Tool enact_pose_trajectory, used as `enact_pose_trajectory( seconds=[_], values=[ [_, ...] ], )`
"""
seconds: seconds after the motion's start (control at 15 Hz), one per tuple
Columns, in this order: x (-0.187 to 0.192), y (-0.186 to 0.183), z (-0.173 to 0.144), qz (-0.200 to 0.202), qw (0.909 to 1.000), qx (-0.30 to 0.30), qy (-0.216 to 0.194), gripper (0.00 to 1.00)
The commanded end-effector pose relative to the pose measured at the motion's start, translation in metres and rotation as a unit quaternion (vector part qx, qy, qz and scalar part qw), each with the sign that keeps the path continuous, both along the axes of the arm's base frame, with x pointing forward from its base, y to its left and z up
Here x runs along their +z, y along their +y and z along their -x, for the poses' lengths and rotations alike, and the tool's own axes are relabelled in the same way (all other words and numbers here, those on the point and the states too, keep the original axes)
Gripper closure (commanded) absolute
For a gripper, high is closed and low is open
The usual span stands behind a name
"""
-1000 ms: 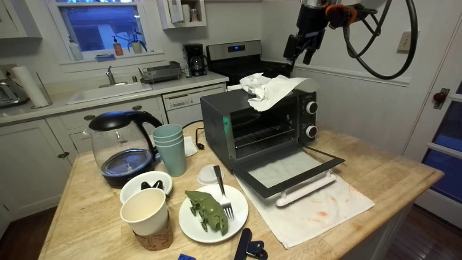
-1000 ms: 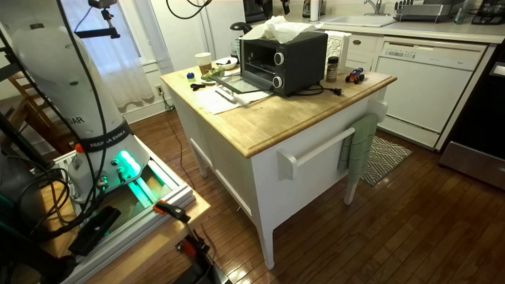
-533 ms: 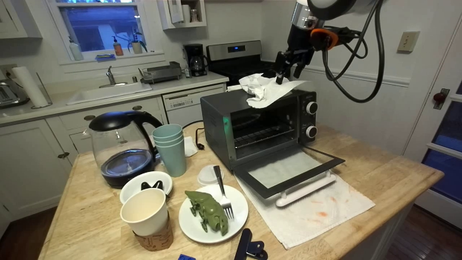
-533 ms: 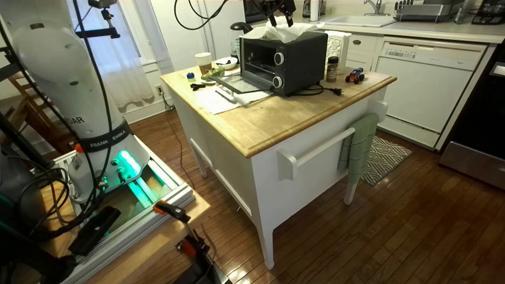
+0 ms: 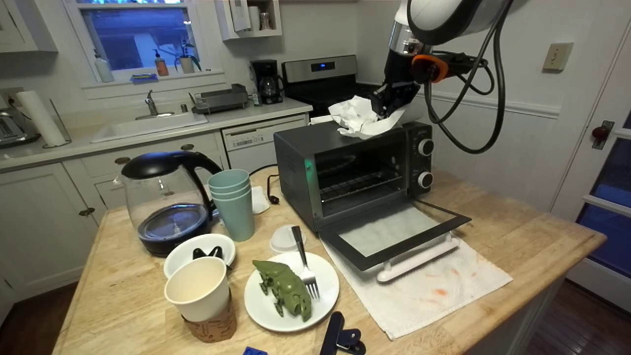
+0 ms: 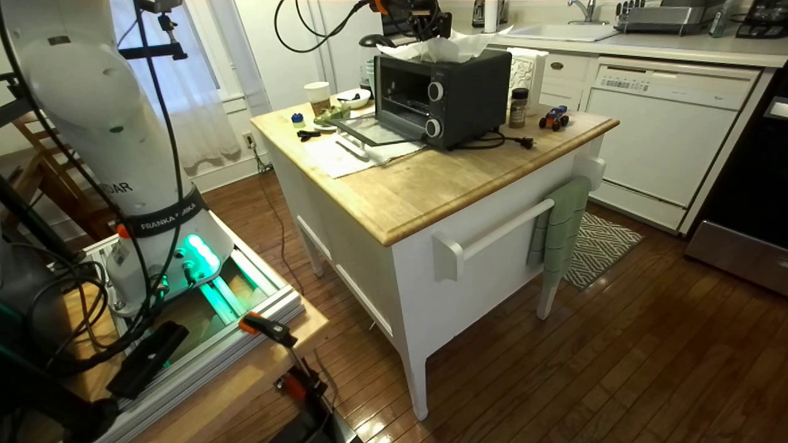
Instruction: Use the white towel to wipe the microwave and then put it on the table
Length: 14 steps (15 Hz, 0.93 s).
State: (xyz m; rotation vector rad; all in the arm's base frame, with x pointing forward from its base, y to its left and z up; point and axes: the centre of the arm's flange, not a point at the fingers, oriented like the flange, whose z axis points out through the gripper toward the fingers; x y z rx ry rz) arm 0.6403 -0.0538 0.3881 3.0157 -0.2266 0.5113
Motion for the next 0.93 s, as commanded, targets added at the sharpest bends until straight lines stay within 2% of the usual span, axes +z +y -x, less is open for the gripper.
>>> enact_pose_trajectory(
  seconds=[0.0,0.13,0.87],
  values=[
    [-0.008,0.014,-0.015,-0.029,0.9995,-0.012,0.009,0.97],
    [-0.008,0.023,-0.02,-0.034,0.9994,-0.008,0.003,1.0],
    [-0.017,0.098,-0.076,-0.084,0.9949,0.055,-0.005,0.99]
  ],
)
